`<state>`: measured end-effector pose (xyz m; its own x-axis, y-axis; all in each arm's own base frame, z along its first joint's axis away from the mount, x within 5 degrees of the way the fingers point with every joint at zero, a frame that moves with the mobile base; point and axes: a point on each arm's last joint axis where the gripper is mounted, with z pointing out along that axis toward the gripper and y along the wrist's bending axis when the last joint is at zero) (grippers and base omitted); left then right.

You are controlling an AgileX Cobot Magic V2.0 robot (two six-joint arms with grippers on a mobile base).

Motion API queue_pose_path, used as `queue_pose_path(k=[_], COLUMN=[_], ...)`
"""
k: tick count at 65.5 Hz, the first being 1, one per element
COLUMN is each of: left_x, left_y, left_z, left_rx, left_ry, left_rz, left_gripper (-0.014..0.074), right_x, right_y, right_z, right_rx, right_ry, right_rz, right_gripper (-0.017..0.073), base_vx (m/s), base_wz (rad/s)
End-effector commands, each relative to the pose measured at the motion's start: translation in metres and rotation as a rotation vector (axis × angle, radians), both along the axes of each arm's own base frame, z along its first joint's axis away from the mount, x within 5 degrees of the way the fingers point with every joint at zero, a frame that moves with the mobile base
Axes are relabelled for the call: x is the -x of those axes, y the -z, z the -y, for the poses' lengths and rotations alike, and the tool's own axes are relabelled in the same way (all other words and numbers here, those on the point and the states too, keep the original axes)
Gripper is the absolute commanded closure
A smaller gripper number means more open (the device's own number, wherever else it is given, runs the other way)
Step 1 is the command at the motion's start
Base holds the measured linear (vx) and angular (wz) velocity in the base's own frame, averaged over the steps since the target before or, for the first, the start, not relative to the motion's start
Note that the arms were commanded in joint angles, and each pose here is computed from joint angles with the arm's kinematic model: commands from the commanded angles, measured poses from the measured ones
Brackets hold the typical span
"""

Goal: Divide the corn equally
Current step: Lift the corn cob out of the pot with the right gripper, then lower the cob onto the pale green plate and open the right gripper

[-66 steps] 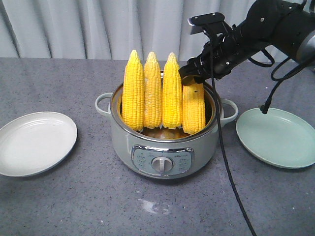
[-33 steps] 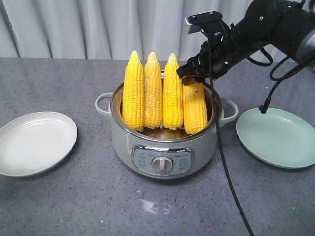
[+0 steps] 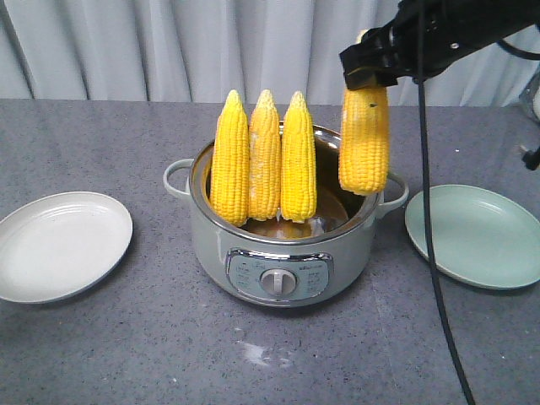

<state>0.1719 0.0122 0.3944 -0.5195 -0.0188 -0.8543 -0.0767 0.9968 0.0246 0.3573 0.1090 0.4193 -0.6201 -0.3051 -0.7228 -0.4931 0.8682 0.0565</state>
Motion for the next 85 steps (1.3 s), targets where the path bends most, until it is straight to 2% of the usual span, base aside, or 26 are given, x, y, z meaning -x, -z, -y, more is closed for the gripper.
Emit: queue_pose_path(k=[1, 9, 21, 38, 44, 54, 85], left_x=[-0.001, -0.001, -0.001, 0.000, 0.000, 0.000, -0.001], left_y=[-0.015, -0.015, -0.015, -0.015, -0.015, -0.015, -0.015], left_z=[0.001, 0.001, 0.001, 0.001, 0.001, 0.001, 0.001], left_rx=[0.005, 0.005, 0.005, 0.005, 0.005, 0.005, 0.005], left_ry=[0.005, 0.005, 0.005, 0.005, 0.006, 0.006, 0.006], left_rz=[0.096, 0.095, 0.094, 0.093, 0.093, 0.093, 0.095], left_gripper=[0.0004, 0.0004, 0.0004, 0.0004, 0.0004, 0.0004, 0.0004], right_x=[0.018, 0.017, 0.005, -0.024, -0.035, -0.048, -0.059], right_y=[-0.035, -0.032, -0.008, 0.043, 0.061, 0.089, 0.126], right_z=[0.023, 0.055, 0.104, 0.148, 0.156, 0.164, 0.165], right_rx=[-0.038, -0.020, 0.008, 0.023, 0.027, 0.077, 0.076], right_ry=[0.065, 0.142, 0.255, 0.353, 0.373, 0.414, 0.409], right_rz=[0.100, 0.041, -0.118, -0.308, -0.357, -0.429, -0.530], right_gripper=[0.0388, 0.0385, 0.0384, 0.0381, 0.0377, 0.0373, 0.0341], base_vx=[0.00, 0.00, 0.00, 0.00, 0.00, 0.00, 0.00], base_wz=[0.00, 0.00, 0.00, 0.00, 0.00, 0.00, 0.00])
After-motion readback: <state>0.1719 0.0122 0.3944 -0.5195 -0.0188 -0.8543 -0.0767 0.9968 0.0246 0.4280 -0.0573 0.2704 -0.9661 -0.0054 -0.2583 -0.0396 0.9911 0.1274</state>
